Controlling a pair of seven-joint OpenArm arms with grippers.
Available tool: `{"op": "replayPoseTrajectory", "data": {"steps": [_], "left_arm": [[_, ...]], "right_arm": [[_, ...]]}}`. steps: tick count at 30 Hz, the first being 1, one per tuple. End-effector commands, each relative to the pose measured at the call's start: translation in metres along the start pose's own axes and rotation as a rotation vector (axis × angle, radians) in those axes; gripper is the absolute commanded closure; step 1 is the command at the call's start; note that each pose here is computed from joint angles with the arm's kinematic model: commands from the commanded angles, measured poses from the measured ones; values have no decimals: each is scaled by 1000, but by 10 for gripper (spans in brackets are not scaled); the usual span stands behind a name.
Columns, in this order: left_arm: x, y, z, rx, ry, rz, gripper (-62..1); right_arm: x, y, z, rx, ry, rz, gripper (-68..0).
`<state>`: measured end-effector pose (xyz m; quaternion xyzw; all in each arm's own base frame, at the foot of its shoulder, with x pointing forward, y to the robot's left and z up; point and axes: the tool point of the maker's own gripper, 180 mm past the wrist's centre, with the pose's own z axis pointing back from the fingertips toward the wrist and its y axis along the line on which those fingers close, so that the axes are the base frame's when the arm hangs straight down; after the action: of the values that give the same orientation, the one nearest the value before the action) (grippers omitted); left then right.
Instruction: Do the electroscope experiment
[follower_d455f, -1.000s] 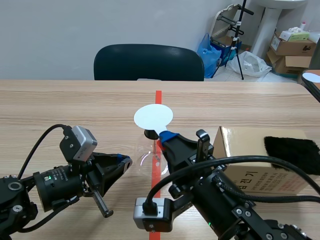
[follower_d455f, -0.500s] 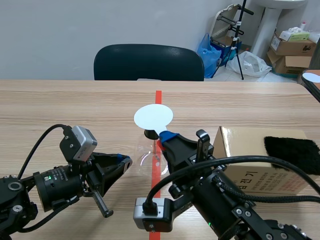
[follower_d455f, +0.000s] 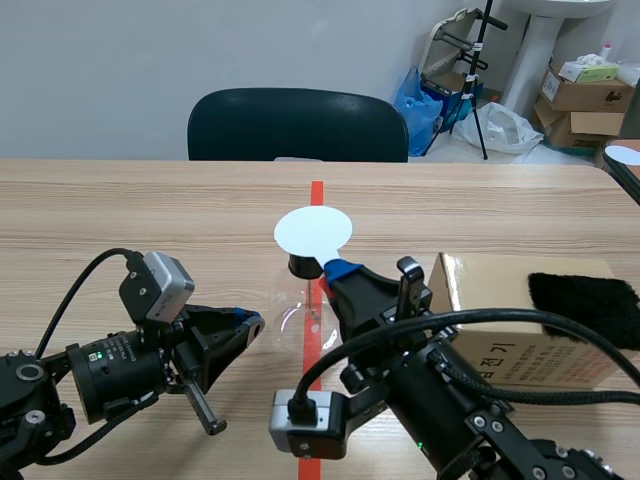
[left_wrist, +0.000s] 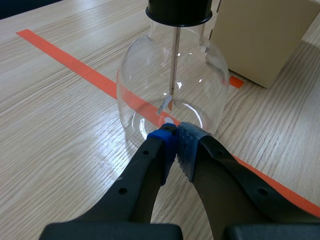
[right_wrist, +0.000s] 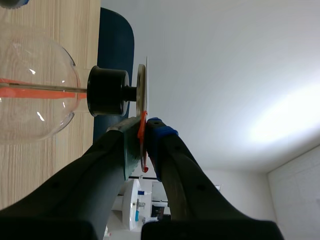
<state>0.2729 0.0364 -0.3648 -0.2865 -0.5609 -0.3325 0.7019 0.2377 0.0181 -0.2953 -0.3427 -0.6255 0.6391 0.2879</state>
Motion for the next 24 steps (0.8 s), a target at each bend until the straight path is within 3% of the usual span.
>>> {"op": "replayPoseTrajectory", "data": {"steps": [1,8,24], "left_arm": [[11,3,-3,6,-41,-1,-32],[11,3,-3,6,-41,-1,-32],[11,3,-3,6,-41,-1,-32]], "right_arm": [[-8,-10,-3,-37,11,22,-9],[-18,-21,-3,-82,70,20,-9],[-78,-21,12,-84,415,6,-9]]}}
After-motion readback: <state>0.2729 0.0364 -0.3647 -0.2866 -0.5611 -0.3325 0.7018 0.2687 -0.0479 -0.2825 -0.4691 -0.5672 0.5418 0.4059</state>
